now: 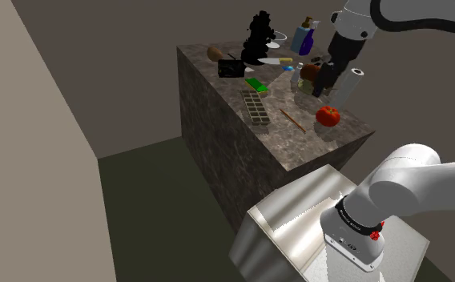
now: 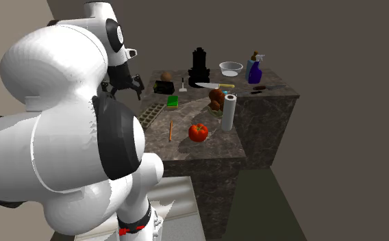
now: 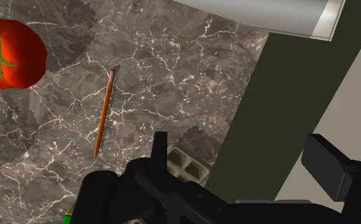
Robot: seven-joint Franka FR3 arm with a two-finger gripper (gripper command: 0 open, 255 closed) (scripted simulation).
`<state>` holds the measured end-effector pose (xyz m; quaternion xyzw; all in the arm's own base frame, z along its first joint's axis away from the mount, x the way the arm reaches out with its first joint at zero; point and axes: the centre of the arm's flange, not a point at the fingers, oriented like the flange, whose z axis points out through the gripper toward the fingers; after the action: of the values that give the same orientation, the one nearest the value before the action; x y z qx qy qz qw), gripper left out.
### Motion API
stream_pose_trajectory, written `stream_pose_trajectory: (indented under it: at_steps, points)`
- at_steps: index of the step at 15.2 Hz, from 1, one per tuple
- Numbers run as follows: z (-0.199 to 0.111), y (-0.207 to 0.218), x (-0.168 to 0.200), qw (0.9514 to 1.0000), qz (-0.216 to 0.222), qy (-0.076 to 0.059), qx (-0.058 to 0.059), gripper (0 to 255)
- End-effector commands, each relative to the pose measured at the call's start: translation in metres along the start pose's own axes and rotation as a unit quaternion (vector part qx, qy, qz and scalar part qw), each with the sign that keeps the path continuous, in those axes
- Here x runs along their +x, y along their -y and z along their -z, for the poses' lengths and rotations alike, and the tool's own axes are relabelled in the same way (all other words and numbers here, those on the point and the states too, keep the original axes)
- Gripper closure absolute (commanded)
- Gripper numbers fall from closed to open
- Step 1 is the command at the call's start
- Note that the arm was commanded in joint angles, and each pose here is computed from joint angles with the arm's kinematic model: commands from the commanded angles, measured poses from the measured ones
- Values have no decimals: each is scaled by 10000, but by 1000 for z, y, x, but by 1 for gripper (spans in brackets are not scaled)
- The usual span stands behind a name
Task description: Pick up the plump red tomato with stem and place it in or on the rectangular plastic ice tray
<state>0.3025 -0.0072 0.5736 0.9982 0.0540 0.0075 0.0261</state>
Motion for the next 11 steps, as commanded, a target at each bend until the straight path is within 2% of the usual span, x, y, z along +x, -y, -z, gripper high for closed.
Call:
stream_pose_trajectory:
  at_steps: [1,6,11]
  points:
    - [0,0,0,10000,0,0,0,0]
    - [-60,-6,-4,9961,354,152,-788,0]
    - [-118,-22,-10,9846,706,304,-1570,0]
